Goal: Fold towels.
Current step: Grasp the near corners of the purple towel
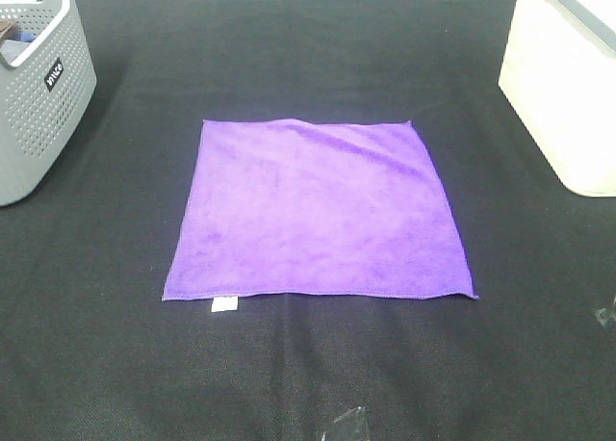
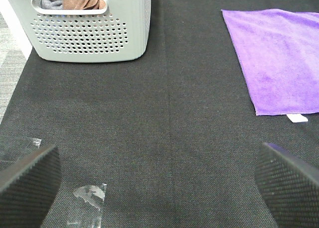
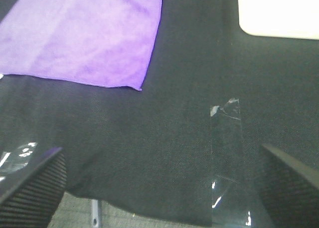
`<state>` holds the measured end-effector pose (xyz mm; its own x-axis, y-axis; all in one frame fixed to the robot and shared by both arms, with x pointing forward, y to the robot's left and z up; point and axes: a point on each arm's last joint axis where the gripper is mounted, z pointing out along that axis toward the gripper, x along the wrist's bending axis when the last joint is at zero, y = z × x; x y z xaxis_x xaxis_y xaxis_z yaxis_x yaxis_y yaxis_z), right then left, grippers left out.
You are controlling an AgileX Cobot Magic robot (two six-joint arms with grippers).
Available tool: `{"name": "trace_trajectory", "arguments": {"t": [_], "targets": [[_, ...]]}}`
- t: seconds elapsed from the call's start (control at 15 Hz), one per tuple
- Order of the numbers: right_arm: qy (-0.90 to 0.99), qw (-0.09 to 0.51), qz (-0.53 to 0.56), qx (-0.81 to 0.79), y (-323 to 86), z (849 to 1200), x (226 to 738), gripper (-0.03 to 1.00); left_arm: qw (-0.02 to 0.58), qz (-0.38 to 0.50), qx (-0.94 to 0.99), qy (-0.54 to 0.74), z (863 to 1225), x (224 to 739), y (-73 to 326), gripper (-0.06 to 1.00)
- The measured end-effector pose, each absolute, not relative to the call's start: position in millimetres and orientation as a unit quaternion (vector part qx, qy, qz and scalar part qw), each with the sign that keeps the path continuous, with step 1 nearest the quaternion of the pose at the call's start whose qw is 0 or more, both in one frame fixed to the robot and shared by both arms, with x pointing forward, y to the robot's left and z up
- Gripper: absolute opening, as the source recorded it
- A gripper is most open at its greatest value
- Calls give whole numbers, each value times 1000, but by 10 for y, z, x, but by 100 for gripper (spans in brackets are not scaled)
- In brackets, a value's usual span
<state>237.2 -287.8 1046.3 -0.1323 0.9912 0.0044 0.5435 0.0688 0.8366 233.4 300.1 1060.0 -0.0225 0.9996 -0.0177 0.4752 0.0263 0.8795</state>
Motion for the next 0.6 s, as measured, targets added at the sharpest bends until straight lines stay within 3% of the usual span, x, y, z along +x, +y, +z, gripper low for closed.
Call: {"name": "trace_trajectory", "arguments": {"t": [0.07, 0.13, 0.2, 0.27, 0.4, 0.6], "targets": [[661, 312, 359, 580, -2878, 10463, 2372, 97, 363, 361, 597, 617, 10600, 2334, 3001, 99], [677, 244, 309, 622, -2878, 10622, 2639, 97, 318, 325, 619, 640, 10868, 2562, 3019, 99], [677, 244, 309, 622, -2878, 10622, 2639, 97, 318, 325, 619, 640, 10868, 2562, 3019, 99], [685, 168, 259, 660, -2866, 10722, 3110, 97, 254, 260, 647, 670, 11040, 2984, 3031, 99], [693, 108, 242, 671, -2818, 10721, 3653, 97, 199, 191, 676, 683, 11029, 3564, 3026, 98], [715, 11, 261, 648, -2670, 10571, 4302, 97, 201, 121, 701, 674, 10979, 4201, 2947, 98]]}}
